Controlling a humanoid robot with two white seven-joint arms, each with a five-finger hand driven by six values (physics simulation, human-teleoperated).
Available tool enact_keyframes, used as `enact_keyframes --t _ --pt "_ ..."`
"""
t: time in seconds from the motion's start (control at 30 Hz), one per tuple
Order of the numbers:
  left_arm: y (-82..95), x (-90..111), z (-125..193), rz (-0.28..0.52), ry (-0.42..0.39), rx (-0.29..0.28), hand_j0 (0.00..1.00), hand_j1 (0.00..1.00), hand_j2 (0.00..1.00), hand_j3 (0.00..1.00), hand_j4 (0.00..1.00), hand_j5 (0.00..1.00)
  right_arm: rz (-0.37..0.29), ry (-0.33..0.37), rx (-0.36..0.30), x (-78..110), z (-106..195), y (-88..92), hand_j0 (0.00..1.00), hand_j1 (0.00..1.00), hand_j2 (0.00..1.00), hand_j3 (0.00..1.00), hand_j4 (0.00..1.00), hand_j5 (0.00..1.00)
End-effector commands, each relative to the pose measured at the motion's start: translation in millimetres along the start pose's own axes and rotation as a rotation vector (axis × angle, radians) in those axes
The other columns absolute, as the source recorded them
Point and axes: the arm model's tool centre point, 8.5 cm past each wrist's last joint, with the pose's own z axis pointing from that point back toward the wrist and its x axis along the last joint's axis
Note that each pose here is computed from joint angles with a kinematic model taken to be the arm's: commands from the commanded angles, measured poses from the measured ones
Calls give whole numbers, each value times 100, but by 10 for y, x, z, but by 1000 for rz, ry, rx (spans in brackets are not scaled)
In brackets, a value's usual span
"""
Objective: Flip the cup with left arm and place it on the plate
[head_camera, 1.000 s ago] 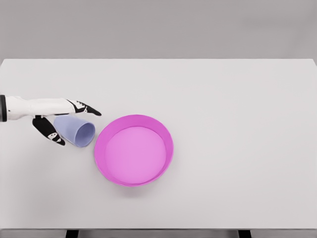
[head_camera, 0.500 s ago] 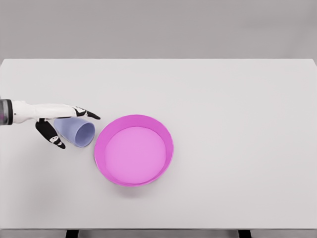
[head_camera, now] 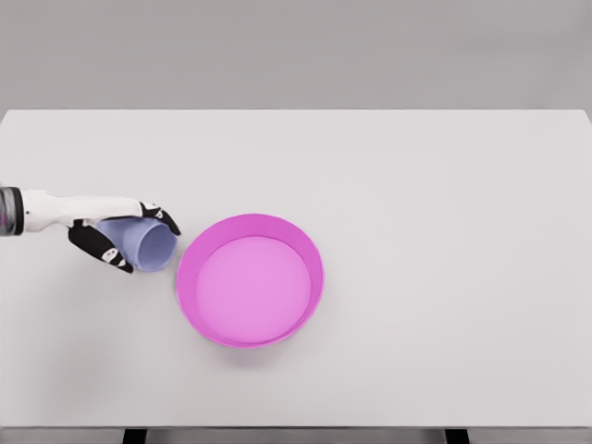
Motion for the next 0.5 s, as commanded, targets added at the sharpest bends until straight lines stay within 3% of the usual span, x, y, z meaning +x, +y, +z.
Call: enact_keyframes --t 0.0,0.07,0.1,0.2,0.3,0.37,0.47 --pt "173 186 246 10 -53 74 58 58 58 58 58 58 1 0 1 0 0 1 100 100 100 100 100 100" --pt "314 247 367 6 -73 127 56 56 56 56 56 56 0 -1 0 1 0 1 100 100 100 100 100 100" --pt "399 415 383 -29 -143 154 56 56 56 56 56 56 1 0 1 0 0 1 100 100 100 100 100 100" --pt "471 939 335 23 -356 194 52 52 52 52 52 52 1 0 1 0 0 1 100 100 100 100 100 100" --pt "425 1205 270 137 -514 226 47 47 47 47 47 47 0 -1 0 1 0 1 100 100 100 100 100 100" --pt "367 1414 -24 236 -674 211 49 49 49 49 49 49 0 -1 0 1 0 1 100 100 100 100 100 100" --pt "294 1547 -277 349 -798 196 51 51 51 51 51 51 1 0 1 0 0 1 100 100 100 100 100 100"
